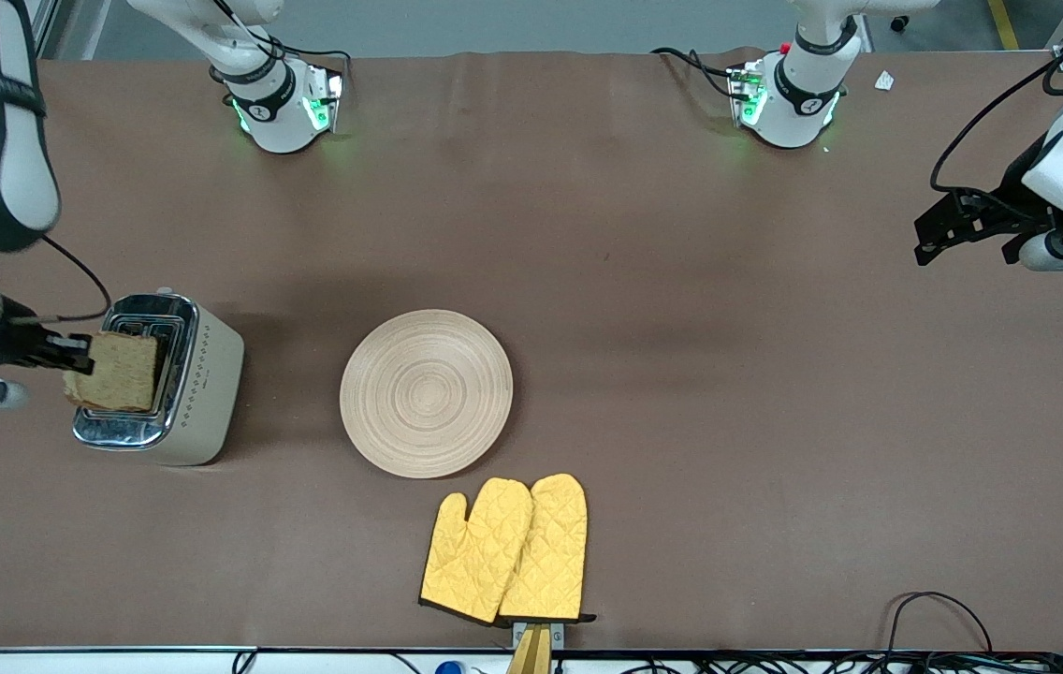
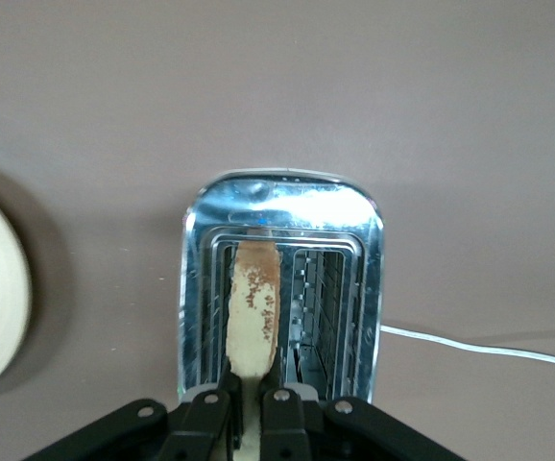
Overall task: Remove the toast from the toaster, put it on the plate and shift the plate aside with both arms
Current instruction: 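Lift the bread slice up out of the toaster with the right gripper, then carry the bread to the wooden plate and lower it with the right gripper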
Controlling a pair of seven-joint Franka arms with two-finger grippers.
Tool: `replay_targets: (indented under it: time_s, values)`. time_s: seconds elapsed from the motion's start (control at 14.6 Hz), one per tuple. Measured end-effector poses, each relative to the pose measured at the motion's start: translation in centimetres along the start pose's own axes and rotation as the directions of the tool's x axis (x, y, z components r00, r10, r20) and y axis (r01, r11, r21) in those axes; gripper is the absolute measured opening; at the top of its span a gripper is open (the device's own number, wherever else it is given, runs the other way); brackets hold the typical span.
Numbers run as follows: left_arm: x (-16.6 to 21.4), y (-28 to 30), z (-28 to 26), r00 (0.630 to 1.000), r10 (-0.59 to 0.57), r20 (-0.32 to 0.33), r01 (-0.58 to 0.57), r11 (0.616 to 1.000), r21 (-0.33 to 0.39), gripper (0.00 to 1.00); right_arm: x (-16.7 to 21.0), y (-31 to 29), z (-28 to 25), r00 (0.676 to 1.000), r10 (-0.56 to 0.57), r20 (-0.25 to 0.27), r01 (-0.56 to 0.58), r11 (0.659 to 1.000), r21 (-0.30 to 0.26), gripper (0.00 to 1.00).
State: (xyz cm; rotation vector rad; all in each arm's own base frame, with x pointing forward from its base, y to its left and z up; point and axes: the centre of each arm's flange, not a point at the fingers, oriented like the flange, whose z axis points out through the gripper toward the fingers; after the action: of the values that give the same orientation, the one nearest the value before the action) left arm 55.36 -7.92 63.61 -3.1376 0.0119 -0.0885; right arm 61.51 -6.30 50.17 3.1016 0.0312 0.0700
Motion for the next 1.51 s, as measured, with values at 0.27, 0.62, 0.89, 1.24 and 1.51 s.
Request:
replay_targets:
  time_s: [0.27,0.62,0.89,1.24,1.51]
  values:
    - [0.0,0.0,0.0,1.0,0.0,0.0,0.0,1.0,0.0,1.0,-1.9,-4.1,-7.4,0.991,-0.084,-0.103,0.083,0.996,-0.013,0.1]
    - [0.0,0.0,0.0,1.0,0.0,0.0,0.0,1.0,0.0,1.0,-2.6,-11.3,-8.7,0.985,-0.116,-0.126,0.119,0.993,0.017,0.1]
    - [0.0,0.0,0.0,1.0,0.0,0.0,0.0,1.0,0.0,1.0,-1.4,-16.9,-2.5,0.998,0.049,-0.046,-0.034,0.955,0.294,0.1]
    - [0.0,0.0,0.0,1.0,0.001,0.001,-0.001,1.0,0.0,1.0,-1.0,-26.7,8.6,0.994,0.078,0.074,-0.101,0.905,0.413,0.1]
    - [0.0,0.0,0.0,1.0,0.0,0.001,0.0,1.0,0.0,1.0,-3.1,-34.4,15.8,0.984,0.084,0.155,-0.151,0.856,0.495,0.1]
